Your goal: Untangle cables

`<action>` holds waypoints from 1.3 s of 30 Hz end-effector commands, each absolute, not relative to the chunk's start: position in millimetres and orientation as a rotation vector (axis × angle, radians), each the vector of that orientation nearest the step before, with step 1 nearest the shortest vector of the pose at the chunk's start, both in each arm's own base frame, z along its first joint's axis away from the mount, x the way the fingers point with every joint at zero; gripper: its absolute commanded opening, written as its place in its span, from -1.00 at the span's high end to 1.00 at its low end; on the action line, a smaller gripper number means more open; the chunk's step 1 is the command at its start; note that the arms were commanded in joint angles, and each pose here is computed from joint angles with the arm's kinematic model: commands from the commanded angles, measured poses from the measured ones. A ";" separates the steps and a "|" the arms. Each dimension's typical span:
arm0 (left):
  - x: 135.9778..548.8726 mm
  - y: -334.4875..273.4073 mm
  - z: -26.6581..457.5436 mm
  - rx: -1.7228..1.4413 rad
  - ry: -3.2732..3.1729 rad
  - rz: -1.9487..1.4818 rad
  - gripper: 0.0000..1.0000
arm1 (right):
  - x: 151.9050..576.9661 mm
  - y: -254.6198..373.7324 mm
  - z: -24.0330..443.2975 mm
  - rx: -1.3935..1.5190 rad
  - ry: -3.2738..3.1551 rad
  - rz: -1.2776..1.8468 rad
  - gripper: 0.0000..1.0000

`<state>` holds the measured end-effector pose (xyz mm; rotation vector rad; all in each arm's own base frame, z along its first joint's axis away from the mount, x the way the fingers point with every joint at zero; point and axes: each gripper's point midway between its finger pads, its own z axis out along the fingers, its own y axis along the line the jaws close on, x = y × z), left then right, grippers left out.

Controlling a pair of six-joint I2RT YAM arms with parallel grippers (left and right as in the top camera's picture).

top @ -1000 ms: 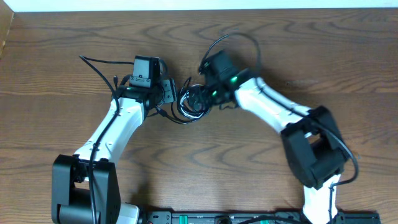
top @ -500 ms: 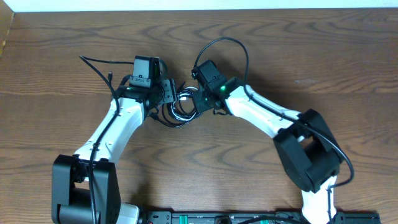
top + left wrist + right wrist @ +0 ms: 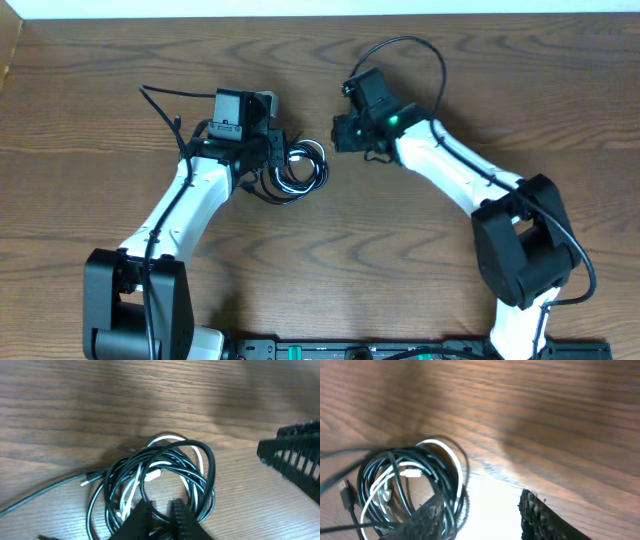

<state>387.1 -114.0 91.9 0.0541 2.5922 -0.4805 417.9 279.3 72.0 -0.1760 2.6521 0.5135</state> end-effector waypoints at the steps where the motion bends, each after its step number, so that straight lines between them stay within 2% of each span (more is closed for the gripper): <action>1: 385.0 -120.0 91.2 0.109 2.591 -0.519 0.39 | 417.7 283.8 84.7 -0.147 2.657 0.641 0.00; 8: 385.0 -120.0 91.2 0.109 2.591 -0.519 0.34 | 395.7 293.9 64.8 -0.195 2.740 0.609 -0.07; 9: 384.9 -120.0 91.1 0.108 2.591 -0.519 0.23 | 391.4 294.6 57.4 -0.201 2.765 0.597 -0.07; 12: 385.0 -119.9 91.1 0.108 2.591 -0.518 0.15 | 381.5 300.4 39.4 -0.227 2.812 0.581 -0.07; 16: 389.0 -106.0 87.7 0.072 2.596 -0.407 0.14 | 372.3 309.6 27.4 -0.264 2.835 0.572 0.16; 20: 391.7 -84.2 83.0 -0.085 2.610 -0.268 0.11 | 367.5 313.2 21.9 -0.285 2.847 0.566 0.17; 22: 392.2 -75.0 81.8 -0.157 2.609 -0.213 0.03 | 363.7 316.6 17.0 -0.299 2.857 0.563 0.16; 25: 392.5 -67.4 80.9 -0.214 2.605 -0.167 0.00 | 359.6 318.3 8.0 -0.312 2.872 0.539 0.24; 28: 390.9 -63.9 78.5 -0.268 2.612 -0.151 0.00 | 361.5 316.6 7.2 -0.309 2.865 0.510 0.42; 34: 390.8 -65.5 59.9 -0.339 2.648 -0.169 0.00 | 363.9 318.4 8.4 -0.308 2.852 0.519 0.46; 39: 391.0 -79.5 44.3 -0.319 2.690 -0.270 0.00 | 364.4 319.2 8.8 -0.310 2.848 0.522 0.41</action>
